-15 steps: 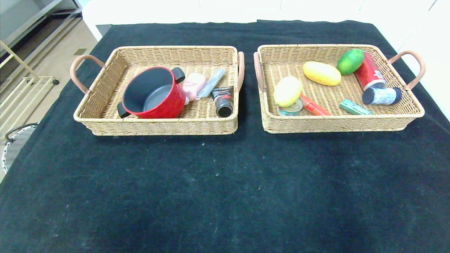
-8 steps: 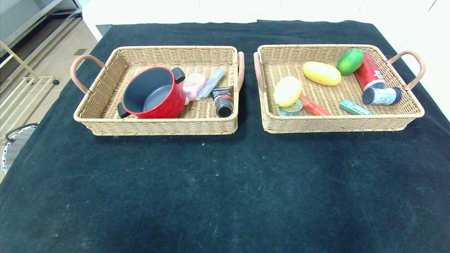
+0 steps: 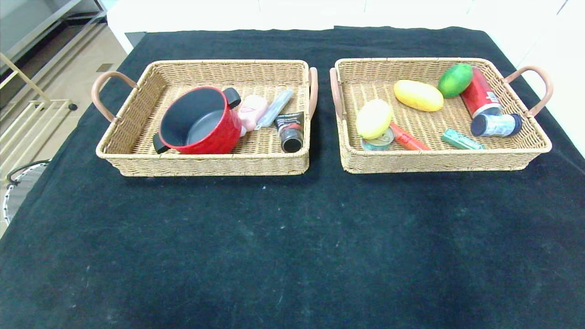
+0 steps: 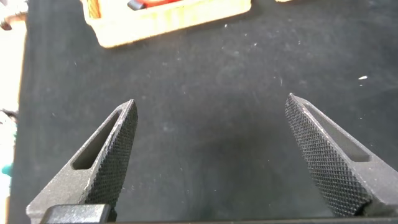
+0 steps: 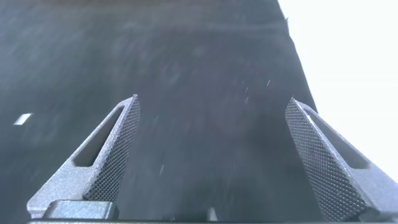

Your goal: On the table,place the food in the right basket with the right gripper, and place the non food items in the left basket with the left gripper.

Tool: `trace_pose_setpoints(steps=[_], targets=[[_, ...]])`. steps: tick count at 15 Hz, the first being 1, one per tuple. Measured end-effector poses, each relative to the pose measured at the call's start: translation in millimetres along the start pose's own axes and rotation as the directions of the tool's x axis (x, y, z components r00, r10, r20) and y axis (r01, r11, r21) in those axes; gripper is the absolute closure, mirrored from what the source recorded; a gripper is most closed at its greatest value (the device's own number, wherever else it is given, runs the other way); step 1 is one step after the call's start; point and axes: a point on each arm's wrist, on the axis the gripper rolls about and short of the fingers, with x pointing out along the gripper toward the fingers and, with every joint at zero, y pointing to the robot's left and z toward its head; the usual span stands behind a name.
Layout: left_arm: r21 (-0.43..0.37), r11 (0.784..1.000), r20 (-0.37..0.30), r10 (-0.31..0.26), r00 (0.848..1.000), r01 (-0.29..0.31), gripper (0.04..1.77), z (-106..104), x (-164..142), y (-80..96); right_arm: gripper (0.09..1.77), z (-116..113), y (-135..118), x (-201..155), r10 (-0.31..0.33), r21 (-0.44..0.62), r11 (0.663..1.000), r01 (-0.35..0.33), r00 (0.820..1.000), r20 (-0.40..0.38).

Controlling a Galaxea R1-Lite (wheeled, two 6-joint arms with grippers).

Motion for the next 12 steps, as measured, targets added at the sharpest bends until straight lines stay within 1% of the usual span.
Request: trace_pose_setpoints(steps=[2,4,6,7,8,9,12], targets=[[-0.007,1.000,0.017,0.026,1.000,-0.026,0.09,-10,11,2.2,0.15,-8,2,20,-0.036,-0.001,0.999,0.036,0.998,0.050],[-0.006,0.997,0.051,0.079,0.996,-0.079,0.09,-23,30,6.3,0.15,-20,3,42,-0.059,-0.026,0.998,0.062,0.993,0.104],[-0.004,0.992,0.088,0.125,0.988,-0.125,0.09,-41,49,10.1,0.15,-36,5,59,-0.067,-0.078,0.994,0.078,0.989,0.134],[-0.004,0.990,0.090,0.140,0.986,-0.140,0.09,-53,57,11.3,0.15,-45,6,65,-0.050,-0.117,0.991,0.066,0.990,0.133],[-0.006,0.989,0.082,0.150,0.985,-0.150,0.09,-65,64,12.0,0.15,-52,8,70,-0.005,-0.144,0.989,0.022,0.993,0.121],[-0.011,0.988,0.061,0.154,0.986,-0.153,0.09,-77,70,12.2,0.15,-58,9,73,0.029,-0.156,0.988,-0.012,0.994,0.105],[-0.030,0.989,-0.014,0.144,0.990,-0.144,0.09,-101,77,11.4,0.15,-72,10,78,0.075,-0.163,0.985,-0.065,0.996,0.055]])
